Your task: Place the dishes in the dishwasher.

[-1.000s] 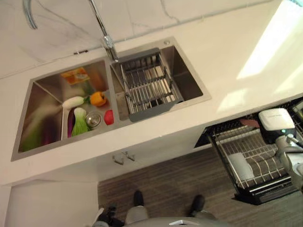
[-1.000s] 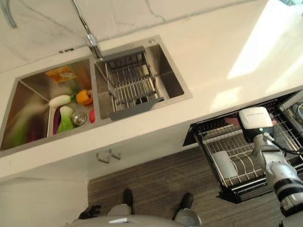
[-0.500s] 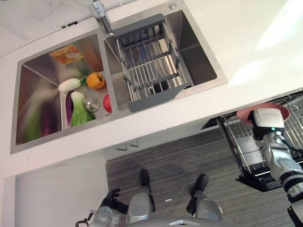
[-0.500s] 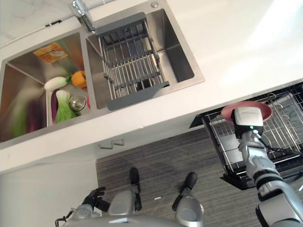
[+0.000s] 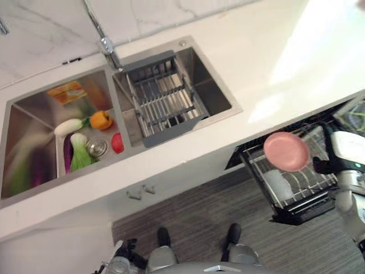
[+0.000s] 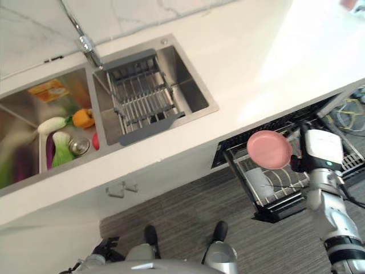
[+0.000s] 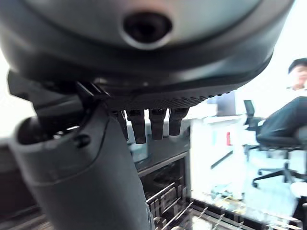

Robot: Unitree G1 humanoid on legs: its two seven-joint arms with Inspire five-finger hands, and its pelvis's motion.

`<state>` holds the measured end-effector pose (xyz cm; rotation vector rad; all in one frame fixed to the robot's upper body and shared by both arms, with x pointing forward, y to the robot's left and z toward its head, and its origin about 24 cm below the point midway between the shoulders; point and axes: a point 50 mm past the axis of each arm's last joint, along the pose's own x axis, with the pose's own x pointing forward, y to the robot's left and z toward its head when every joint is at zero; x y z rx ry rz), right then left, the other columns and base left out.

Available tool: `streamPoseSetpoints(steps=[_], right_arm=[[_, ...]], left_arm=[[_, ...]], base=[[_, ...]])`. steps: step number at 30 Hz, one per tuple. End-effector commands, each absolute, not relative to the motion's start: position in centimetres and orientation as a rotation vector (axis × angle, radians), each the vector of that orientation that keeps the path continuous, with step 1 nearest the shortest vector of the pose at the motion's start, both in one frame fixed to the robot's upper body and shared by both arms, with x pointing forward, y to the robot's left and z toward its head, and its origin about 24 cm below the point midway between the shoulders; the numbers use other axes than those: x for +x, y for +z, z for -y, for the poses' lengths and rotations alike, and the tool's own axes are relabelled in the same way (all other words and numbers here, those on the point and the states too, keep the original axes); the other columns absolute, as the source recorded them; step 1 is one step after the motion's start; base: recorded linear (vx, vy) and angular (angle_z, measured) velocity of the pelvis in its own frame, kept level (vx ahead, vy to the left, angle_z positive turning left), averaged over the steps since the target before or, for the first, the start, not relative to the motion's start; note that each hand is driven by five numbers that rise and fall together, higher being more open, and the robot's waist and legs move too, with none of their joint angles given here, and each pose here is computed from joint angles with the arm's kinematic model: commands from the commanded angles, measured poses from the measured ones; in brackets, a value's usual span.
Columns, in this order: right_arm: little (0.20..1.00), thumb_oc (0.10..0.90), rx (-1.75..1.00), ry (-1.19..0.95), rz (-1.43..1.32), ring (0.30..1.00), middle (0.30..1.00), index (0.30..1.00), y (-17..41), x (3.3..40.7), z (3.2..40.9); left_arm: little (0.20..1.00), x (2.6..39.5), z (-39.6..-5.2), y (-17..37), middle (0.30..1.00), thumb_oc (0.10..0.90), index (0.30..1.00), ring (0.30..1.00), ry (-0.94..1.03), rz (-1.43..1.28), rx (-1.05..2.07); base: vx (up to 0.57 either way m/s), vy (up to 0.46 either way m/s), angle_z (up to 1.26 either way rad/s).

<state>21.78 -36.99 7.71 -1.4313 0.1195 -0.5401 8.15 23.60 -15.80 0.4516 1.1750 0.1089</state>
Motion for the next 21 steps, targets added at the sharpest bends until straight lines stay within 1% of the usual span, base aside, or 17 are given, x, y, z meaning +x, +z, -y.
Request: streamPoseSetpoints(steps=[1, 2, 3, 4, 5, 6, 8, 10, 12, 13, 15, 16, 17, 18, 20, 21], right_arm=[[0.900, 0.800, -1.405, -0.805, 0.021, 0.900, 0.900, 0.900, 12.0, 21.4, 39.0], [0.549, 0.566, -1.399, -0.860, -0.017, 0.549, 0.549, 0.549, 11.7, 20.5, 39.9], [0.300, 0.400, -1.379, -0.970, -0.117, 0.300, 0.300, 0.300, 10.8, 18.0, 41.6], [0.300, 0.400, -1.380, -0.971, -0.120, 0.300, 0.300, 0.300, 10.8, 17.9, 41.7], [0.300, 0.400, -1.345, -1.055, -0.297, 0.300, 0.300, 0.300, 8.4, 14.7, 43.5], [0.300, 0.400, -1.310, -1.079, -0.400, 0.300, 0.300, 0.300, 6.9, 13.2, 44.2], [0.300, 0.400, -1.235, -1.109, -0.525, 0.300, 0.300, 0.300, 4.5, 11.4, 44.5], [0.300, 0.400, -1.138, -1.093, -0.633, 0.300, 0.300, 0.300, 1.8, 10.3, 44.1], [0.300, 0.400, -1.085, -1.040, -0.693, 0.300, 0.300, 0.300, -0.1, 10.4, 43.2], [0.300, 0.400, -1.085, -1.039, -0.691, 0.300, 0.300, 0.300, -0.1, 10.5, 43.1], [0.300, 0.400, -1.047, -0.916, -0.711, 0.300, 0.300, 0.300, -2.0, 12.0, 41.4], [0.300, 0.400, -1.047, -0.915, -0.710, 0.300, 0.300, 0.300, -2.0, 12.1, 41.4], [0.300, 0.400, -1.035, -0.860, -0.701, 0.300, 0.300, 0.300, -2.6, 13.1, 40.5], [0.300, 0.400, -1.026, -0.764, -0.675, 0.300, 0.300, 0.300, -3.2, 15.1, 38.9], [0.300, 0.400, -1.025, -0.737, -0.660, 0.300, 0.300, 0.300, -3.3, 15.9, 38.5], [0.300, 0.400, -1.037, -0.702, -0.638, 0.300, 0.300, 0.300, -3.2, 17.0, 38.0]], left_arm=[[0.900, 8.1, -23.8, -15.9, 0.900, 0.800, 0.900, 0.900, 0.092, -1.188, 0.480], [0.900, 8.2, -23.7, -15.9, 0.900, 0.800, 0.900, 0.900, 0.102, -1.184, 0.473], [0.900, 8.2, -23.7, -15.9, 0.900, 0.800, 0.900, 0.900, 0.116, -1.181, 0.458], [0.900, 8.2, -23.7, -15.9, 0.900, 0.800, 0.900, 0.900, 0.114, -1.181, 0.460], [0.900, 8.2, -23.6, -15.9, 0.900, 0.800, 0.900, 0.900, 0.121, -1.180, 0.449], [0.900, 8.1, -23.6, -15.9, 0.900, 0.800, 0.900, 0.900, 0.118, -1.179, 0.448], [0.900, 7.9, -23.4, -16.0, 0.900, 0.800, 0.900, 0.900, 0.114, -1.182, 0.440], [0.900, 7.6, -23.3, -16.1, 0.900, 0.800, 0.900, 0.900, 0.112, -1.196, 0.431], [0.900, 7.1, -23.4, -16.2, 0.900, 0.800, 0.900, 0.900, 0.108, -1.219, 0.432], [0.900, 7.1, -23.4, -16.2, 0.900, 0.800, 0.900, 0.900, 0.109, -1.219, 0.431], [0.900, 6.1, -23.8, -16.4, 0.900, 0.800, 0.900, 0.900, 0.118, -1.258, 0.439], [0.900, 6.1, -23.8, -16.4, 0.900, 0.800, 0.900, 0.900, 0.119, -1.258, 0.438], [0.900, 5.8, -24.0, -16.4, 0.900, 0.800, 0.900, 0.900, 0.128, -1.269, 0.441], [0.900, 5.5, -24.4, -16.3, 0.900, 0.800, 0.900, 0.900, 0.141, -1.278, 0.449], [0.900, 5.5, -24.5, -16.3, 0.900, 0.800, 0.900, 0.900, 0.147, -1.277, 0.448], [0.900, 5.4, -24.7, -16.2, 0.900, 0.800, 0.900, 0.900, 0.159, -1.272, 0.450]], base=[[0.02, 0.014, -0.27], [0.04, 0.020, -0.36], [0.04, 0.020, -0.32], [0.04, 0.017, -0.29], [0.02, 0.000, -0.14], [0.02, -0.006, -0.11], [0.02, -0.011, -0.05], [0.00, 0.000, 0.00], [0.00, 0.000, 0.00], [0.00, 0.000, 0.00], [0.00, 0.000, 0.00], [0.00, -0.008, 0.07], [-0.02, -0.008, 0.18], [-0.03, -0.012, 0.23], [-0.02, -0.007, 0.24], [-0.02, -0.005, 0.32]])
